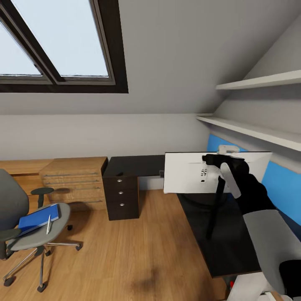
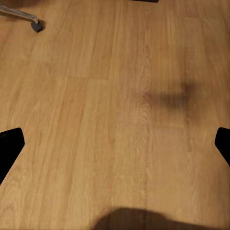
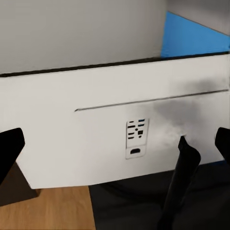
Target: In the bedroom, organize the workspace by keeping the computer under the desk, ensuring the monitor is on the desk, placing the keyboard on the desk next to the monitor, placing the mouse on the desk next to the keyboard, moving the folder from the swivel chair onto the desk next to the mouse, stacking the notebook on top of the folder with the pen on top of the notebook, and positioning the swivel chair next to the desk.
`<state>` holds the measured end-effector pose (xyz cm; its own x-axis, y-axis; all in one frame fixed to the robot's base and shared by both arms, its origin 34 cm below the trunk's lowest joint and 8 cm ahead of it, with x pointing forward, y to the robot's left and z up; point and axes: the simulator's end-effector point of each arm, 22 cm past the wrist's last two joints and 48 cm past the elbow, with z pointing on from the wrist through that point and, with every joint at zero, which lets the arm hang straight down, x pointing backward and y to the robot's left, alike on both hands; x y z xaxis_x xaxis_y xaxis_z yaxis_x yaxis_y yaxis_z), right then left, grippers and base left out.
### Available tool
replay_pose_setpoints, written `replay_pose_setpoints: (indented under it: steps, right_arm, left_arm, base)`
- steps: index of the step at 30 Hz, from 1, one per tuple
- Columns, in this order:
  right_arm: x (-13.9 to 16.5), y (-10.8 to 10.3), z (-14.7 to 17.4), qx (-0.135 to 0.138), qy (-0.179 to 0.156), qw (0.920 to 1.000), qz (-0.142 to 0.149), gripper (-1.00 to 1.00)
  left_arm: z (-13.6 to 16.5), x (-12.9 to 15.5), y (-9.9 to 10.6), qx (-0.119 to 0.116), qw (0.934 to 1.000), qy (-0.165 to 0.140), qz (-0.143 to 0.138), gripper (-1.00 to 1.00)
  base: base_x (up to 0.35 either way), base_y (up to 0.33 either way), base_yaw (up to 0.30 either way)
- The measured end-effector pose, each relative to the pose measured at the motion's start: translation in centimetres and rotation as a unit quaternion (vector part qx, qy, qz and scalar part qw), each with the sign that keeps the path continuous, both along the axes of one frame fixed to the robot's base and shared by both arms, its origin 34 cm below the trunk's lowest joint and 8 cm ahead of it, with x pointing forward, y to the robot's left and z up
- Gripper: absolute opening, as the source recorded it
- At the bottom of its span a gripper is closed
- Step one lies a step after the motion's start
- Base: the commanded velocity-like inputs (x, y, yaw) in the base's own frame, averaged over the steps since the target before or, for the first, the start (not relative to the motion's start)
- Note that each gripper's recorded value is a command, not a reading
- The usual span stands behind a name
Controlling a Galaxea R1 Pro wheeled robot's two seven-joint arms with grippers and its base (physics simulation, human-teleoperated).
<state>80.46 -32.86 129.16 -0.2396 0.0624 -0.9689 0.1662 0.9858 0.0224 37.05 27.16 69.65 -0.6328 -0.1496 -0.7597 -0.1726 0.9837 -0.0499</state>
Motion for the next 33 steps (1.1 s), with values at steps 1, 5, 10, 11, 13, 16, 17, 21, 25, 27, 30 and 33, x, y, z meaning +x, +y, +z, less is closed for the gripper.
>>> replay_pose_setpoints:
  steps: [1,5,10,11,13,16,17,21,25,27,30,33]
  right_arm:
    - [-0.1,0.1,0.8,0.000,-0.009,1.0000,0.001,1.00]
    - [-0.8,0.5,4.2,0.002,-0.046,0.9989,0.007,1.00]
    - [-1.6,1.0,7.2,0.004,-0.079,0.9968,0.014,1.00]
    - [-1.7,1.1,7.4,0.004,-0.081,0.9966,0.015,1.00]
    - [-1.8,1.2,7.7,0.004,-0.085,0.9962,0.017,1.00]
    - [-1.9,1.3,8.0,0.004,-0.088,0.9959,0.019,1.00]
    - [-1.9,1.4,8.1,0.005,-0.090,0.9958,0.020,1.00]
    - [-1.9,1.5,8.1,0.005,-0.090,0.9957,0.024,1.00]
    - [-1.9,1.7,8.1,0.005,-0.089,0.9956,0.026,1.00]
    - [-1.9,1.8,8.0,0.004,-0.089,0.9956,0.027,1.00]
    - [-1.9,1.8,8.0,0.004,-0.089,0.9956,0.028,1.00]
    - [-1.9,1.8,8.0,0.005,-0.089,0.9956,0.028,1.00]
  left_arm:
    - [0.0,0.0,0.0,0.000,1.0000,0.000,0.000,1.00]
    - [0.0,0.0,0.0,0.000,1.0000,0.000,-0.001,1.00]
    - [0.0,0.0,-0.1,0.000,1.0000,0.000,-0.001,1.00]
    - [0.0,0.0,-0.1,0.000,1.0000,0.000,-0.001,1.00]
    - [0.0,0.0,-0.2,-0.001,1.0000,0.000,-0.001,1.00]
    - [0.0,0.0,-0.2,-0.001,1.0000,0.000,-0.001,1.00]
    - [0.0,0.0,-0.2,-0.001,1.0000,0.000,-0.001,1.00]
    - [0.0,0.0,-0.2,-0.001,1.0000,0.000,-0.001,1.00]
    - [0.0,0.0,-0.2,-0.001,1.0000,0.000,-0.001,1.00]
    - [0.0,0.0,-0.2,-0.001,1.0000,0.000,-0.001,1.00]
    - [0.0,0.0,-0.2,-0.001,1.0000,0.000,-0.001,1.00]
    - [0.0,0.0,-0.2,-0.001,1.0000,0.000,-0.001,1.00]
  base:
    - [0.041,0.000,0.000]
    - [0.149,0.000,0.000]
    - [0.269,0.000,0.000]
    - [0.308,0.000,0.000]
    - [0.316,0.000,0.000]
    - [0.325,0.000,0.000]
    - [0.330,0.000,0.000]
    - [0.332,0.005,0.000]
    - [0.334,0.062,0.000]
    - [0.335,0.098,0.000]
    - [0.335,0.110,0.000]
    - [0.331,0.131,0.000]
